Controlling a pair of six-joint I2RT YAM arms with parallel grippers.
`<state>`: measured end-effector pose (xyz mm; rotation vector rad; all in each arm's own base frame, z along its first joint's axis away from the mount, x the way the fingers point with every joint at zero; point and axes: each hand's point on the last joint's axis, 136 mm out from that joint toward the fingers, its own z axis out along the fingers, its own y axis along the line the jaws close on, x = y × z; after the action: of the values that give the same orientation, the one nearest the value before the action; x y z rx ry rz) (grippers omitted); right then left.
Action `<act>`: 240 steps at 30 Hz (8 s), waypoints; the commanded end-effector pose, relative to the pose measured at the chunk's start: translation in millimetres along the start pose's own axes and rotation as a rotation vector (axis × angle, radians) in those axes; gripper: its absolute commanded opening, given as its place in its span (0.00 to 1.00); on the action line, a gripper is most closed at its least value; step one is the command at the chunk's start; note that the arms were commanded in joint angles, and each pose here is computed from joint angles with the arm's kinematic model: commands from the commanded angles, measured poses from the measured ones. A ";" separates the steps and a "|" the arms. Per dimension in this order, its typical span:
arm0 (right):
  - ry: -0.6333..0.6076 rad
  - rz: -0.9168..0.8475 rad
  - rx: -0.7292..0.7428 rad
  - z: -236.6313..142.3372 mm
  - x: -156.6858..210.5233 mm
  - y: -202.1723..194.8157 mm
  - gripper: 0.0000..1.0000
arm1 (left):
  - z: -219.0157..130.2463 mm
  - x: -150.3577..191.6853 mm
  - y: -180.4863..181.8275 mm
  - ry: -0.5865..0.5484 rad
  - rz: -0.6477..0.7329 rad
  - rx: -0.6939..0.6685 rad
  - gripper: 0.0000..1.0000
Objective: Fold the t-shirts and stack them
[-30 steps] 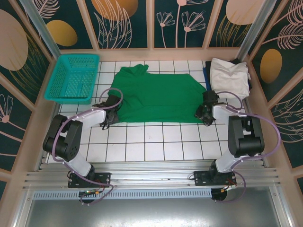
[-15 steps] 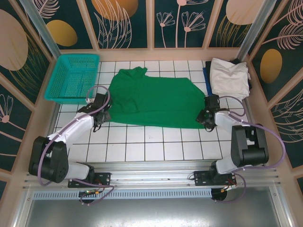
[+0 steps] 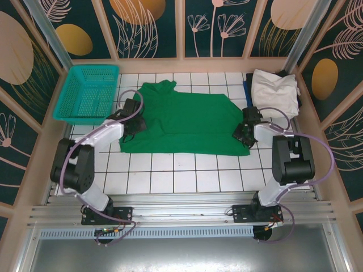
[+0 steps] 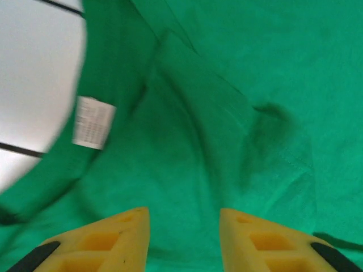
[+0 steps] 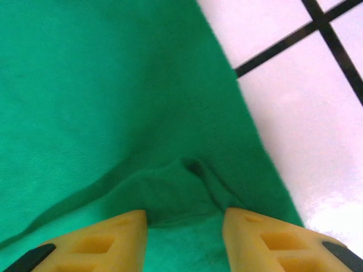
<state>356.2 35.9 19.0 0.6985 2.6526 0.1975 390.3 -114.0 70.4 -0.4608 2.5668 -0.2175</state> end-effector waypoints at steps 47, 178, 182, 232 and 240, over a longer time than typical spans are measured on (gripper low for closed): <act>0.021 -0.208 -0.277 73.0 -107.1 124.2 0.55 | 143.6 -142.9 -92.1 -0.037 0.014 0.061 0.51; 0.027 -0.338 -0.336 -28.9 22.5 117.5 0.00 | 152.5 -162.5 -104.2 -0.005 -0.078 0.234 0.39; -0.001 -0.338 -0.349 -39.8 13.6 120.9 0.00 | 154.6 -161.1 -104.9 0.001 -0.082 0.239 0.37; -0.092 -0.197 -0.268 -45.8 -82.0 46.3 0.00 | -65.2 -32.3 -9.1 -0.086 -0.100 0.344 0.00; -0.120 -0.230 -0.221 -52.8 -112.4 51.3 0.00 | -107.6 -86.3 -33.1 -0.192 -0.049 0.366 0.00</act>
<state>459.4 30.7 119.2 0.3138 2.4829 0.4097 427.7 -114.9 203.8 -0.3977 2.2641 -0.6634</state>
